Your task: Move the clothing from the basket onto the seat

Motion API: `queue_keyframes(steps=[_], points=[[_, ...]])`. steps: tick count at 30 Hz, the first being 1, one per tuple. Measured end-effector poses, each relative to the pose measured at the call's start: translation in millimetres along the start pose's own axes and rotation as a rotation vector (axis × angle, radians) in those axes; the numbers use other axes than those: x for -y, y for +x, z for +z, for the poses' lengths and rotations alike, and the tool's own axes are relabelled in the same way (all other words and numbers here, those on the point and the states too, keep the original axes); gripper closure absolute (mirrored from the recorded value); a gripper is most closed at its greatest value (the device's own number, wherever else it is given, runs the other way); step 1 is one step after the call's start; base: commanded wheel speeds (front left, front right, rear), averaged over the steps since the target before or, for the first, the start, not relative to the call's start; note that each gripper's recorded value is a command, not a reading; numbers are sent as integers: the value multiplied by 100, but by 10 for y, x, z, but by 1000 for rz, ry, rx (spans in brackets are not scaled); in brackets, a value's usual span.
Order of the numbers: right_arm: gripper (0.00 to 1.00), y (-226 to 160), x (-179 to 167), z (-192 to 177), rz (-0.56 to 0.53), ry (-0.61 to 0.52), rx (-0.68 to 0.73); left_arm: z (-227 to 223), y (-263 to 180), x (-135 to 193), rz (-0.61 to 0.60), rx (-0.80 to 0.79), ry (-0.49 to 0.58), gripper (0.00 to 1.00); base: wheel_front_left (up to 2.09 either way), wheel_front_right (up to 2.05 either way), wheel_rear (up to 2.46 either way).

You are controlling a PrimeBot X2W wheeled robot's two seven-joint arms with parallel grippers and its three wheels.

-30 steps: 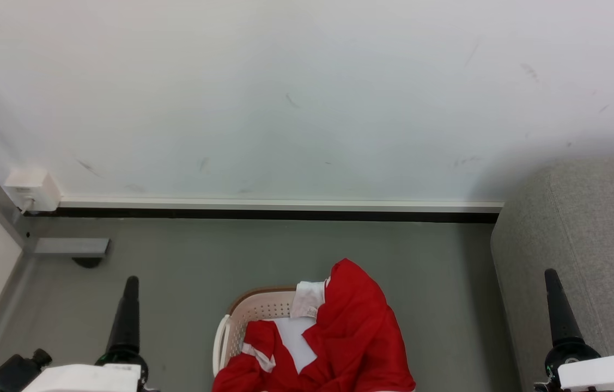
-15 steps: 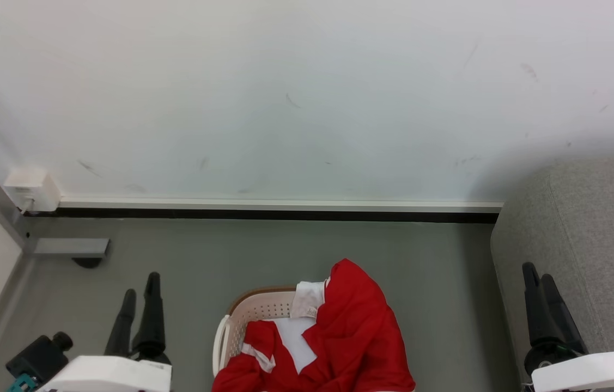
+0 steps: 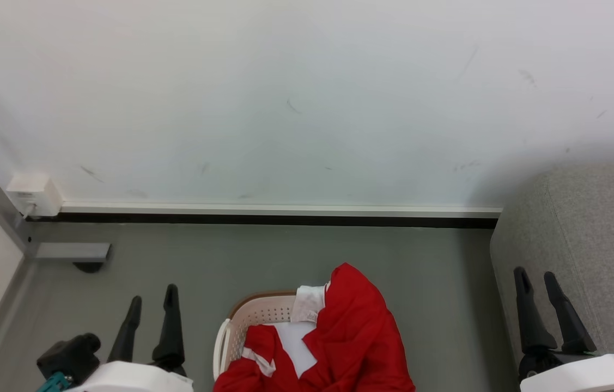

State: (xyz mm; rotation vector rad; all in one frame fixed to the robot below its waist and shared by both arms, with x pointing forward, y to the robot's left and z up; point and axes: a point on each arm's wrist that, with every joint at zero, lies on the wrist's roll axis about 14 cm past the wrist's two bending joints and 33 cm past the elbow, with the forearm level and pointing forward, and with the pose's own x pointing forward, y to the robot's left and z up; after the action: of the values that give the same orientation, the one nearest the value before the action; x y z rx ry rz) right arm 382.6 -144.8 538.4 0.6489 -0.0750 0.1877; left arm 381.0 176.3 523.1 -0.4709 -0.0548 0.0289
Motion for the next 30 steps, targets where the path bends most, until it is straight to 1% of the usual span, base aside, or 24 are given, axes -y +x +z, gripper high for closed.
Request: queue_keyframes(steps=[5, 10, 20, 30], points=[[0, -9, -19, 27, 10, -79, 11, -31, -24, -19, 12, -4, 95, 0, 0, 0, 0], [0, -16, -65, 27, 24, -133, 17, -26, -35, -6, 8, 2, 164, 0, 0, 0, 0], [0, -30, -107, 28, 48, -252, 24, 32, -45, 76, -23, 37, 268, 0, 0, 0, 0], [0, -38, -153, 34, 65, -326, 38, 84, -53, 169, -54, 72, 345, 0, 0, 0, 0]])
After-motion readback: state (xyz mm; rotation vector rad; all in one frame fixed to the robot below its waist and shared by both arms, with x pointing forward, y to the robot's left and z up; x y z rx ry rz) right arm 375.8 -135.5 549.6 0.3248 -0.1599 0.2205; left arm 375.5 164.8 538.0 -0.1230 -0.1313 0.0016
